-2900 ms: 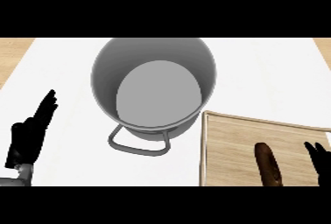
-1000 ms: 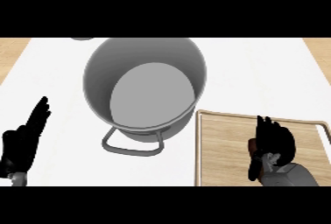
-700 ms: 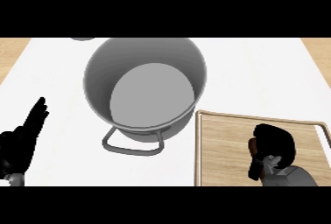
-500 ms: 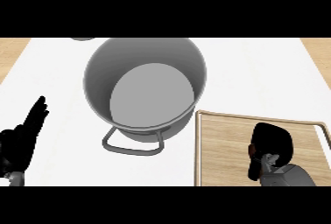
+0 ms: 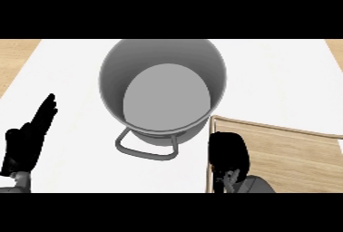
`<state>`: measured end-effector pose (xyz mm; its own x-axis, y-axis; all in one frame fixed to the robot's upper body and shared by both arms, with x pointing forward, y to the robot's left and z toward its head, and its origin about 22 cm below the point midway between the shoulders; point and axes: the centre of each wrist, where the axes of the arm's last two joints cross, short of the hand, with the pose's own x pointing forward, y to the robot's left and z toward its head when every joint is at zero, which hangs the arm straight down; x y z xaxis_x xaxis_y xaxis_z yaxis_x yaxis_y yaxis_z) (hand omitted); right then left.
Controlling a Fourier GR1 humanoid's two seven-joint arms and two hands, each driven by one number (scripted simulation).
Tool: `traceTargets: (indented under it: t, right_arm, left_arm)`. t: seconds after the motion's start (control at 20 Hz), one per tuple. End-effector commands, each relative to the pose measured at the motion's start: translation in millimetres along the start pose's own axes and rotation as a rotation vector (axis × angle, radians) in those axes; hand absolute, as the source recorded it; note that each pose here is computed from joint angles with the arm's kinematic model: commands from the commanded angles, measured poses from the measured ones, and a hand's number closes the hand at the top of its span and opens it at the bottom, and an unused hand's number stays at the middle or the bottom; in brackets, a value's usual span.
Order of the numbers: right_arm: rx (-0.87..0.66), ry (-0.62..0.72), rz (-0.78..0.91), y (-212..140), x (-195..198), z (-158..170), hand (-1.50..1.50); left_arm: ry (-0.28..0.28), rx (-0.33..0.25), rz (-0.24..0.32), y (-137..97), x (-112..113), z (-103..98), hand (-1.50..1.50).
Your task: Pick the sweet potato from the tray and place it in the pot
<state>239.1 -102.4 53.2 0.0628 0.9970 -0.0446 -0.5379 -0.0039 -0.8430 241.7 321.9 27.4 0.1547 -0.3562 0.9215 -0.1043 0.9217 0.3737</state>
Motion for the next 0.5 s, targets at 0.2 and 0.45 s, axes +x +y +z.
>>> traceTargets:
  t: [0.2, 0.45]
  right_arm:
    - [-0.148, -0.445, 0.071, 13, 95, 56, 1.50]
    - [-0.454, -0.488, 0.031, -17, 116, 84, 1.50]
  left_arm:
    - [-0.025, -0.041, -0.022, -10, 10, -12, 0.00]
    - [-0.003, -0.036, -0.014, -25, 4, -12, 0.00]
